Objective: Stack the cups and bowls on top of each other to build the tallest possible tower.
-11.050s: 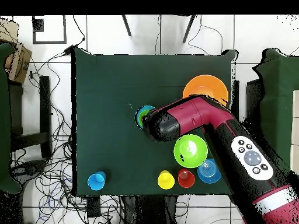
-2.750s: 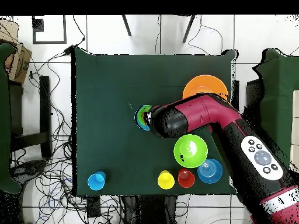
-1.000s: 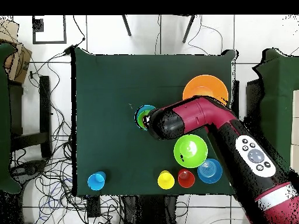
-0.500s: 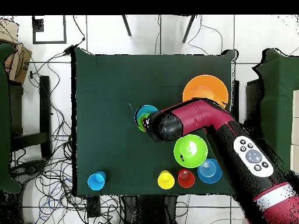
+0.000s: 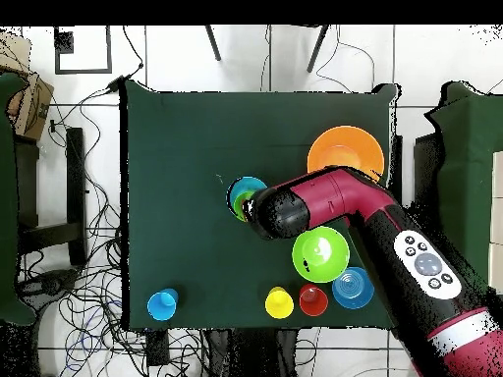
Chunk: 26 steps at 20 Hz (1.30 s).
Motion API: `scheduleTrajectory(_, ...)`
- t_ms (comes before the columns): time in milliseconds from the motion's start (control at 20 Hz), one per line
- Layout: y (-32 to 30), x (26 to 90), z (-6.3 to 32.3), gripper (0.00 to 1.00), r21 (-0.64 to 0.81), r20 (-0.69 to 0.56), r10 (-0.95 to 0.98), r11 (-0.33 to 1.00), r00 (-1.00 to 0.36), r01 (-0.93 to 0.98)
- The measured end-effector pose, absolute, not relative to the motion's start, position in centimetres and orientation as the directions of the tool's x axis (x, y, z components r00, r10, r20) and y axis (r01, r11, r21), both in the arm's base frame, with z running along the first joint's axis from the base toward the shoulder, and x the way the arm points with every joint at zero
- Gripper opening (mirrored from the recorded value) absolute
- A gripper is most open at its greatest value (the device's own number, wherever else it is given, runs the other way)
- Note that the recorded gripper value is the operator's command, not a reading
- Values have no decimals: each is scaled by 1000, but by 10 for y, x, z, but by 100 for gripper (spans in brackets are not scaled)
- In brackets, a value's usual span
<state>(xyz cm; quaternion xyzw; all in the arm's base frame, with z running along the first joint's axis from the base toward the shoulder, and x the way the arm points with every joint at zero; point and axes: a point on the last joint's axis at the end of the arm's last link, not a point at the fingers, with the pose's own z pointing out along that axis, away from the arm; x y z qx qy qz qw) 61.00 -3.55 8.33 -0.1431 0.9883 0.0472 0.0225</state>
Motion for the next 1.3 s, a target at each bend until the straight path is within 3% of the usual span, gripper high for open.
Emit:
scheduleTrajectory(900,-36,609,83,0,86,-56,-279,955,-959,-283)
scheduleTrajectory(950,-36,609,83,100,86,-56,-279,955,-959,-283)
scheduleTrajectory(1300,-37,609,83,100,86,-56,-279,955,-959,-283)
